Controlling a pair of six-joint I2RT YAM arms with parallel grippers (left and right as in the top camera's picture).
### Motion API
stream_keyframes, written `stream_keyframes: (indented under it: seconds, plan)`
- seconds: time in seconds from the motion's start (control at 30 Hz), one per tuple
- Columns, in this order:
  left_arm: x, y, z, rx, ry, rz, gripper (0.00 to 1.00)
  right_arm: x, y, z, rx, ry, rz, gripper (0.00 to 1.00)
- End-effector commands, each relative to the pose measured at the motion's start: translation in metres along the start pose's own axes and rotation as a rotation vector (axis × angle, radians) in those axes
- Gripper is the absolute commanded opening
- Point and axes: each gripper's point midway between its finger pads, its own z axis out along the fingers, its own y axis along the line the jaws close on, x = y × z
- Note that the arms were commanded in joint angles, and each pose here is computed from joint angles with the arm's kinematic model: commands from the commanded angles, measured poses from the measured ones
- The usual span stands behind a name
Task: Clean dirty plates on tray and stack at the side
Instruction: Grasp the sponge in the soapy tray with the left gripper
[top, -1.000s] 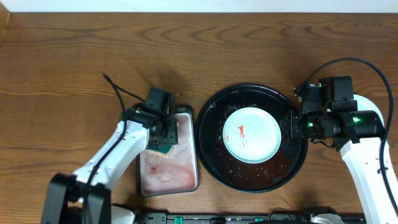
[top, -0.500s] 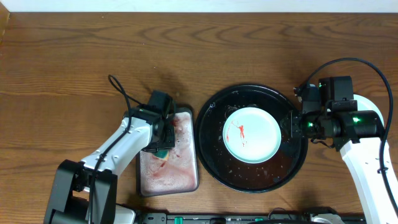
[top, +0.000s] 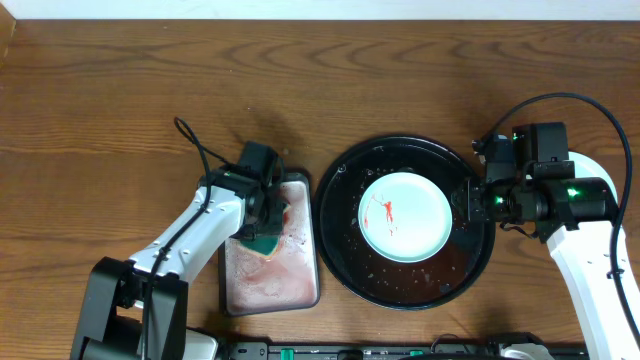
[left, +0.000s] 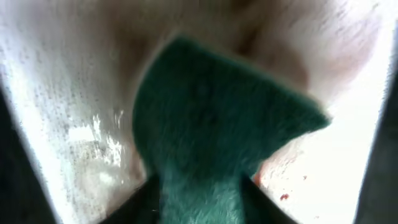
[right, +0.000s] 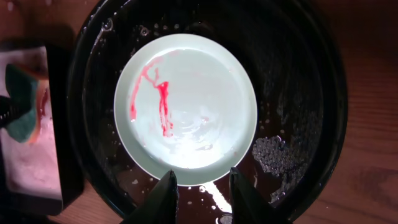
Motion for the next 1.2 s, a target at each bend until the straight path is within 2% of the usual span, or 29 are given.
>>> stream_keyframes:
  seconds: [0.0,0.03,0.27,0.43,0.5,0.6,0.77,0.87,0.97,1.03,1.07,1.17]
  plan:
    - [0.009,0.006,0.011,-0.017,0.014,0.000,0.19,-0.001,0.005,-0.002,-0.014,-0.008,-0.024,0.26]
    - [0.011,0.007,0.013,-0.019,0.018,-0.003,0.08,-0.001,0.005,-0.002,-0.013,-0.007,-0.024,0.26]
    - [0.009,0.006,0.009,-0.019,0.018,-0.002,0.07,0.007,-0.021,0.009,0.112,0.029,0.076,0.28]
    - [-0.006,-0.002,-0.021,-0.013,0.005,0.010,0.07,0.023,-0.023,0.039,0.076,0.113,0.103,0.29]
    - [-0.007,-0.003,-0.028,-0.013,0.006,0.009,0.34,0.028,-0.017,0.050,0.019,0.142,0.073,0.31]
    - [0.001,0.001,-0.022,-0.024,0.034,0.008,0.51,0.026,-0.017,0.051,0.021,0.139,0.050,0.37]
    - [0.015,0.003,0.001,-0.008,0.059,0.003,0.53,0.024,-0.017,0.051,0.020,0.132,0.046,0.41]
    - [0.023,-0.004,0.014,0.049,0.074,0.002,0.43,0.023,-0.017,0.051,0.021,0.124,0.044,0.42]
    - [0.022,-0.005,0.017,0.055,0.062,0.004,0.25,0.020,-0.020,0.052,0.034,0.115,0.041,0.44]
    - [0.020,-0.005,0.017,0.059,0.053,0.008,0.08,0.019,-0.020,0.053,0.037,0.113,0.040,0.46]
    - [0.019,-0.006,0.016,0.060,0.051,0.008,0.08,0.020,-0.021,0.053,0.037,0.114,0.041,0.46]
    - [0.014,-0.008,0.006,0.058,0.058,0.007,0.07,0.022,-0.022,0.057,0.039,0.130,0.045,0.56]
